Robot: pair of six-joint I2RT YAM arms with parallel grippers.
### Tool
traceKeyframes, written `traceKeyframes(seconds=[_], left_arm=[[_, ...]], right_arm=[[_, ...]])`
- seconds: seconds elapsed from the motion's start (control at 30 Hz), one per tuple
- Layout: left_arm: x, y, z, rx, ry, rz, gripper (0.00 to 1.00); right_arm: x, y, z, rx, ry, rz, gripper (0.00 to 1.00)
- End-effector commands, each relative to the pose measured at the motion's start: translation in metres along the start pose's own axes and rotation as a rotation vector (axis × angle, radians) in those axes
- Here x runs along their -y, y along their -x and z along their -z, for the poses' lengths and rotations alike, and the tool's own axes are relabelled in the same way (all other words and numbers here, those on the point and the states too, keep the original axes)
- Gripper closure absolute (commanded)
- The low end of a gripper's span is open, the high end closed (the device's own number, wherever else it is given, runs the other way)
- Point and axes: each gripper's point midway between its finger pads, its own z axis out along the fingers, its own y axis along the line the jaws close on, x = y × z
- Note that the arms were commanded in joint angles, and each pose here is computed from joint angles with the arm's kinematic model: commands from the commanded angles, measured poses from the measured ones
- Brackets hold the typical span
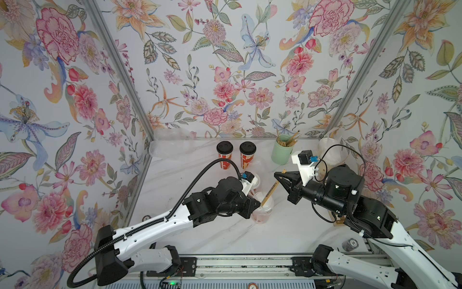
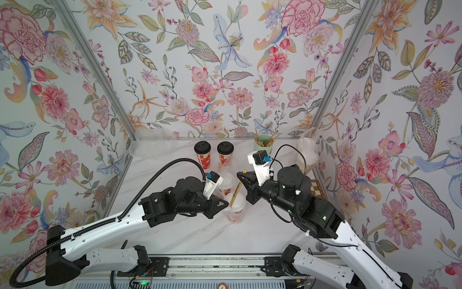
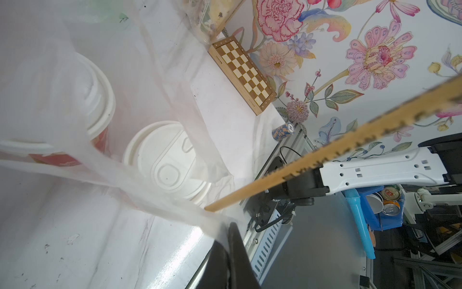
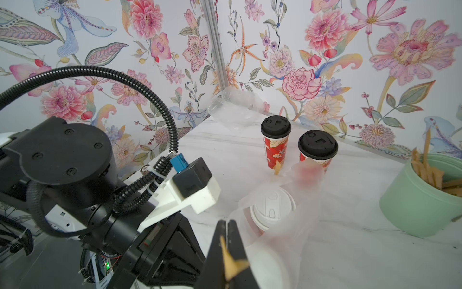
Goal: Pack milk tea into plastic carrier bags
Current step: Place the straw in the plastic carrier bag.
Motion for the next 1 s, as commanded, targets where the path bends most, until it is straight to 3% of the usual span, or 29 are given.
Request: traceKeyframes(seconds=[0.0, 0.6, 0.97], left_arm=[[0.017, 0.003, 0.004, 0.025, -0.076, 0.004, 0.94], [0.010, 0.002, 0.005, 0.029, -0.044, 0.008, 0.95], [0.010, 0.003, 0.006, 0.031, -0.040, 0.008, 0.97]], right_arm=[[-0.006, -0.019, -0.002, -0.068, 0.037, -0.008, 1.00], [0.011, -0.076, -0.015, -0.225, -0.024, 0.075, 1.00], [0.000, -0.122, -0.026, -0.099, 0.065, 0.140, 1.00]])
